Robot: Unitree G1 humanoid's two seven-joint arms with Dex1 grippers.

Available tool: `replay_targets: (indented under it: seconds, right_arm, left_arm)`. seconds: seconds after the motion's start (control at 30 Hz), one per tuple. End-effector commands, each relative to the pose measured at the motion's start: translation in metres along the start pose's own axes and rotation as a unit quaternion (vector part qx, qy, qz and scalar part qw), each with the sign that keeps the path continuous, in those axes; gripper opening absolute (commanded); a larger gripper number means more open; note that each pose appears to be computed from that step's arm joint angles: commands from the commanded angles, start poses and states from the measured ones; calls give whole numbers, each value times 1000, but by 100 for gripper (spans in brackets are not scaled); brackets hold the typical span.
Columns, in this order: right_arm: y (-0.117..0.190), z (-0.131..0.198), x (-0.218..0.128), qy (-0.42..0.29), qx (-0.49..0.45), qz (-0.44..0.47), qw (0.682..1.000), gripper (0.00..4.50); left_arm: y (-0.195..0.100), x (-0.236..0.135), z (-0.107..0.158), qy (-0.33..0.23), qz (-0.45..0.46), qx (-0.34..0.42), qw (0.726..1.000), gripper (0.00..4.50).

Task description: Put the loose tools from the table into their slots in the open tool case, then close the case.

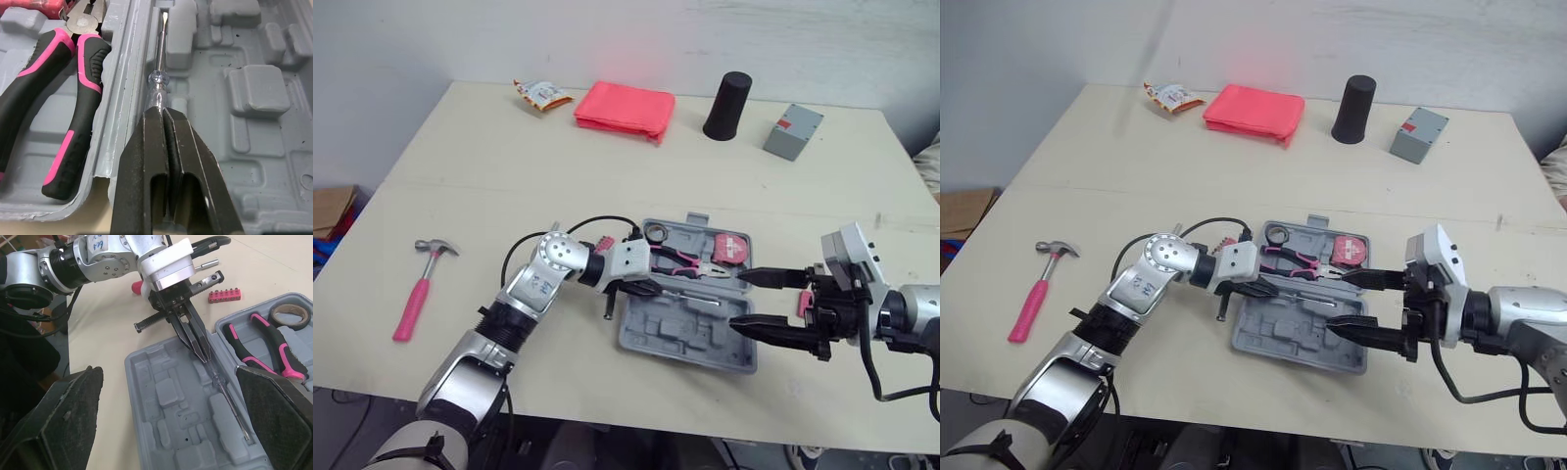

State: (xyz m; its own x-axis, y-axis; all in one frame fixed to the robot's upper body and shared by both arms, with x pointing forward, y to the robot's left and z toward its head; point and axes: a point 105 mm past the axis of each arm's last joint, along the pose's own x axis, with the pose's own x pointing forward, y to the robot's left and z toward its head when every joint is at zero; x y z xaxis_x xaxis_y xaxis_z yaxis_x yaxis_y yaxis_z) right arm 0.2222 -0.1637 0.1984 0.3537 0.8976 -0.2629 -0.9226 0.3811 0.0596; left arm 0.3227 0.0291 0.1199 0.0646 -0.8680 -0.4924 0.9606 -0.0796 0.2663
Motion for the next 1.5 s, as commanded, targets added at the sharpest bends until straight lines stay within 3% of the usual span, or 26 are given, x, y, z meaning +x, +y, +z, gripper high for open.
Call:
replay_targets:
  seconds: [0.03, 0.2, 0.27, 0.3, 0.37, 0.47, 0.57, 0.63, 0.8, 0.93, 1.07, 1.27, 1.37, 1.5]
  right_arm:
    - [2, 9, -1, -11, -29, -2, 1000, 450]
    - [-4, 16, 0, -20, -46, -2, 999, 450]
    - [-9, 21, 3, -28, -57, 0, 998, 450]
    - [-11, 22, 4, -32, -59, 4, 998, 450]
    - [-14, 25, 7, -37, -63, 15, 997, 450]
    - [-17, 32, 9, -48, -62, 44, 996, 450]
    - [-28, 40, 6, -52, -64, 54, 995, 450]
    - [-36, 43, 3, -53, -62, 53, 995, 450]
    - [-68, 24, -34, -13, -46, -38, 998, 450]
    - [-89, 4, -88, 24, -23, -136, 990, 450]
    - [-101, -12, -131, 40, -8, -207, 978, 450]
    - [-108, -48, -188, 72, 23, -303, 950, 450]
    - [-108, -52, -198, 66, 26, -322, 944, 450]
    - [-106, -49, -193, 62, 16, -316, 947, 450]
  left_arm:
    - [-6, -19, 26, -62, 2, -17, 998, 2]
    - [-7, -79, 67, -171, 104, -64, 978, 2]
    - [-8, -104, 66, -190, 172, -98, 962, 2]
    - [-10, -117, 60, -194, 208, -126, 950, 26]
    - [-22, -136, 49, -195, 255, -163, 933, 83]
    - [-55, -171, 21, -160, 356, -196, 899, 222]
    - [-95, -210, -7, -127, 478, -241, 835, 373]
    - [-123, -235, -23, -102, 545, -267, 788, 446]
    - [-204, -300, -52, -36, 678, -317, 662, 446]
    - [-246, -344, -62, 4, 726, -330, 603, 446]
    - [-260, -381, -73, 36, 744, -327, 582, 446]
    - [-254, -415, -93, 65, 748, -319, 578, 446]
    - [-246, -421, -100, 65, 749, -316, 579, 446]
    - [-230, -416, -104, 66, 732, -312, 602, 446]
